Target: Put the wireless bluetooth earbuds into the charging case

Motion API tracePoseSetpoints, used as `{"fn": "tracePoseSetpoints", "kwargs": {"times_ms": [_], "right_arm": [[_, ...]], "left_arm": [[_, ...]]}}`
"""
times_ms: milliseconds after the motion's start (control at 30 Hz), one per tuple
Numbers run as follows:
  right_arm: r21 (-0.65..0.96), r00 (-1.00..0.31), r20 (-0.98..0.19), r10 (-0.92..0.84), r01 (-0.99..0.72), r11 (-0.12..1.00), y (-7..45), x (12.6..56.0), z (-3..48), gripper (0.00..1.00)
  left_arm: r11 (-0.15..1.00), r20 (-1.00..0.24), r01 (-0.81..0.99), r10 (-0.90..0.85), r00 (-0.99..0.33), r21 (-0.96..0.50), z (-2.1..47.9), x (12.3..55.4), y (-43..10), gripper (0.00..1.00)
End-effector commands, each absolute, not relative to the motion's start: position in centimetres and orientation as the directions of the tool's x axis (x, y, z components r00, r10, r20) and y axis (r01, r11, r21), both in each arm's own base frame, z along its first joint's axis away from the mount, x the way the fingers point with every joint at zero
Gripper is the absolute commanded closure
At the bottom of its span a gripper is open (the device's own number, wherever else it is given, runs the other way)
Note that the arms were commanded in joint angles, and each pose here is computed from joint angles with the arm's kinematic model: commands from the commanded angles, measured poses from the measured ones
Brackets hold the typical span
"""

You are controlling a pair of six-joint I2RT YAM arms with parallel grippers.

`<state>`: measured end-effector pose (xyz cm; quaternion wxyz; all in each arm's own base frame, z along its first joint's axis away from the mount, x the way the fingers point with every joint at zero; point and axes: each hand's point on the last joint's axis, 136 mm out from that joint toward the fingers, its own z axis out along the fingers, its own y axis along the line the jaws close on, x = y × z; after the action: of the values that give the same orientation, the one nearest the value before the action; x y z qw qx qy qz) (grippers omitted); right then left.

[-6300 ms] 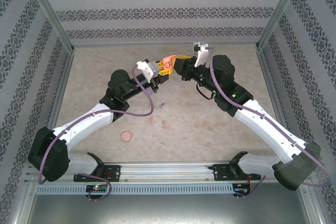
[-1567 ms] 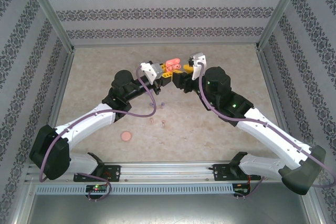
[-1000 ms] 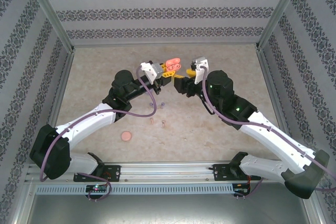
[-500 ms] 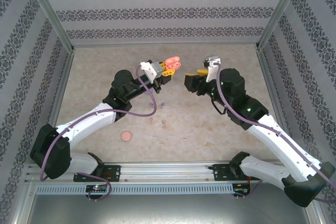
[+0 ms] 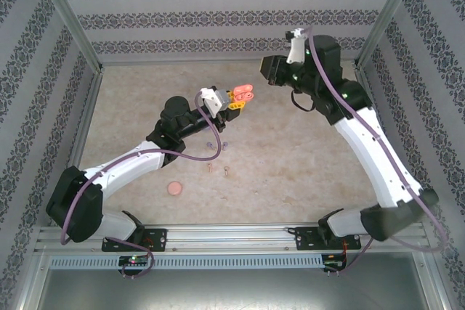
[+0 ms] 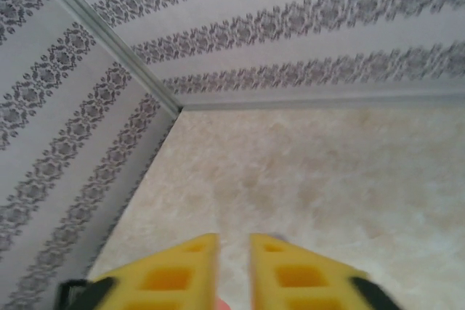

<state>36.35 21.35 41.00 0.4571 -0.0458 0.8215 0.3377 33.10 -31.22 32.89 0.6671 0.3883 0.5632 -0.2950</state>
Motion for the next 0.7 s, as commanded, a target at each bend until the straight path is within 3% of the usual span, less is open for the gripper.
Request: {"fn": "tracePoseSetpoints", "kwargs": {"times_ms": [0,100,300,667], "right_arm": [[0.581,-0.687,-0.697,0.205,-0.374,0.722,23.1,36.3,39.5,0.93],[0.607,-0.733,-0.654,0.188,-0.359,0.709,24.2,37.1,38.3,0.99],[0.617,-0.799,-0.587,0.129,-0.339,0.710,25.6,37.4,35.3,1.00],[0.587,-0.852,-0.521,0.043,-0.322,0.743,24.1,31.5,31.1,1.00]], "left_arm": [[0.478,-0.976,0.852,0.058,0.211,0.212,32.3,32.3,-31.9,1.00],[0.467,-0.976,0.859,0.059,0.209,0.212,32.1,32.3,-32.2,1.00],[0.461,-0.976,0.862,0.060,0.208,0.212,31.9,32.7,-32.6,1.00],[0.506,-0.979,0.839,0.058,0.198,0.200,31.9,34.4,-32.8,1.00]]}}
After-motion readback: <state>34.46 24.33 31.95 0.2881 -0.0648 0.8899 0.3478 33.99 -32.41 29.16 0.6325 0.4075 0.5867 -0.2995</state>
